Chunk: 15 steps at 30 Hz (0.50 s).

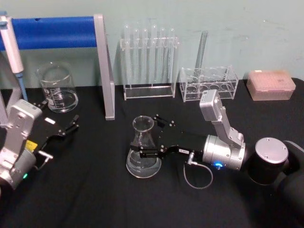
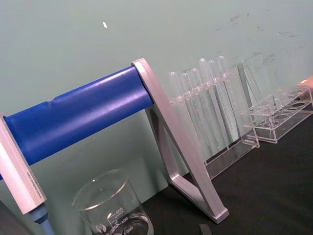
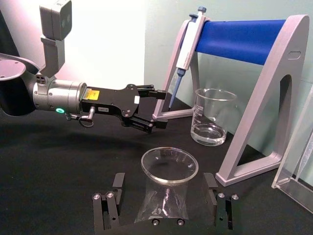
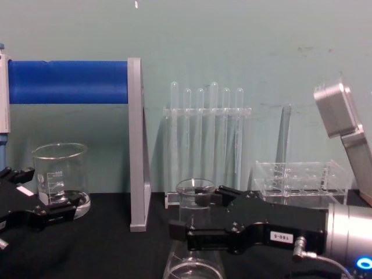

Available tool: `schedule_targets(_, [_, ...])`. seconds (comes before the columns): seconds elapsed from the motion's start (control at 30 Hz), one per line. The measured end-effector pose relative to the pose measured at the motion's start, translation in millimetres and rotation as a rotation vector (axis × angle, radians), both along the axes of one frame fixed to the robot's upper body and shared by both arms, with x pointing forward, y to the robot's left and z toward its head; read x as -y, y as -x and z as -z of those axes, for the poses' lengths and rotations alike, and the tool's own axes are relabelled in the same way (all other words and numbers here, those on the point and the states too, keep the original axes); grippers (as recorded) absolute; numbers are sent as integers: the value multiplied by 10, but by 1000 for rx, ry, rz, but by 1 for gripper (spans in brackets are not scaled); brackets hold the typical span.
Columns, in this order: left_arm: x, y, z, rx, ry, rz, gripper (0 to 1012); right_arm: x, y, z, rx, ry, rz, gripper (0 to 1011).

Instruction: Grasp the erlenmeyer flask with one hand, shake it three times, then place it back.

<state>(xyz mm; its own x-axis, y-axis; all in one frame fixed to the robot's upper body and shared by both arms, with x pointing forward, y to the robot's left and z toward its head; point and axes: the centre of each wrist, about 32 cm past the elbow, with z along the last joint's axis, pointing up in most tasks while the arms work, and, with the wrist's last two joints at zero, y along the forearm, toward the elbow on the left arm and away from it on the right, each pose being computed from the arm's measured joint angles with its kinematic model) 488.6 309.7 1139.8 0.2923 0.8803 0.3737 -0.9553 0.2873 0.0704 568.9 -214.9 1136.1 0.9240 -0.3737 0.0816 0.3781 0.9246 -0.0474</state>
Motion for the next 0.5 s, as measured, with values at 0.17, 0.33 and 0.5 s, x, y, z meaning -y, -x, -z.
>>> schedule_targets(0.17, [0,0,0,0,0,0,1001,2,1,1,0,0,0,969])
schedule_targets(0.33, [0,0,0,0,0,0,1001,2,1,0,0,0,-1,870])
schedule_targets(0.5, [0,0,0,0,0,0,1001,2,1,-1,0,-1,-1,708])
